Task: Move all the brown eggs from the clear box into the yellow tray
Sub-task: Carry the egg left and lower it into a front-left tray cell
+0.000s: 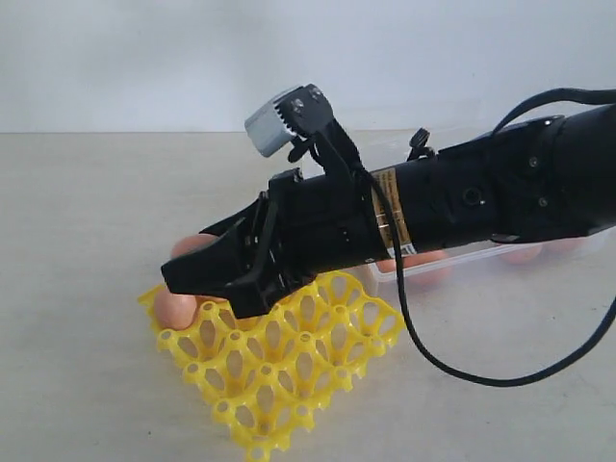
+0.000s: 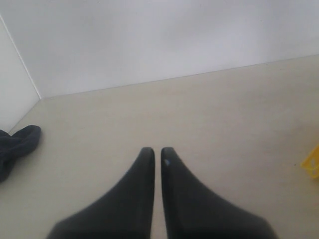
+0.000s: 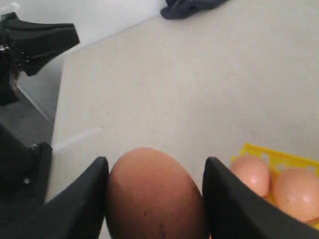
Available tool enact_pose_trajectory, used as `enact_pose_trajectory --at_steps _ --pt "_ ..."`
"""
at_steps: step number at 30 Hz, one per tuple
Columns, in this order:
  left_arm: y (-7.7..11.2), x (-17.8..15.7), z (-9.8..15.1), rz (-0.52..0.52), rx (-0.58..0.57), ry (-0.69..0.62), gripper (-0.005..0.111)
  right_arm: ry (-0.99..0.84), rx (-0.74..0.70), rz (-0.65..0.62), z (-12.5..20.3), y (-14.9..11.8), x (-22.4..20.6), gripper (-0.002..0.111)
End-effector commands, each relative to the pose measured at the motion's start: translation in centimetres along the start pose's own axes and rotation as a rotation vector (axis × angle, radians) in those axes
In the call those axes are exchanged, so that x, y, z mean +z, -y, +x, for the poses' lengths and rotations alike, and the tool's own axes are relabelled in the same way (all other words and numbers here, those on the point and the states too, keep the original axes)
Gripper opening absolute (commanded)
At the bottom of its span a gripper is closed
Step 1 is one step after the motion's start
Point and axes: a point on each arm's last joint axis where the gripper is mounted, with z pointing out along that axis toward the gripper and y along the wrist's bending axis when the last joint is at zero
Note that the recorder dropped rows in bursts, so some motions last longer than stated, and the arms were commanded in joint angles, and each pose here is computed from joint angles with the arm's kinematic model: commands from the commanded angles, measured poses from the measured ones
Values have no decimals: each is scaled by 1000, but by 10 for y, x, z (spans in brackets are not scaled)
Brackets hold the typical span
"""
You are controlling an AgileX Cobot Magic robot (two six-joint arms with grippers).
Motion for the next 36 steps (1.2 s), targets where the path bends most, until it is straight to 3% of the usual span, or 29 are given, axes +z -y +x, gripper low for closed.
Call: enact_pose_trajectory --at_steps 1,9,15,27,36 --pt "0 0 0 4 -4 8 4 -42 -19 126 5 13 3 0" --pt "0 0 0 5 -4 6 4 -67 135 71 40 29 32 0" --pt "0 0 0 4 -4 8 4 -74 170 0 52 27 43 0" --pt "0 0 0 4 -4 12 4 16 116 90 45 36 42 0" --pt "0 0 0 4 -4 14 4 40 222 196 49 51 47 0"
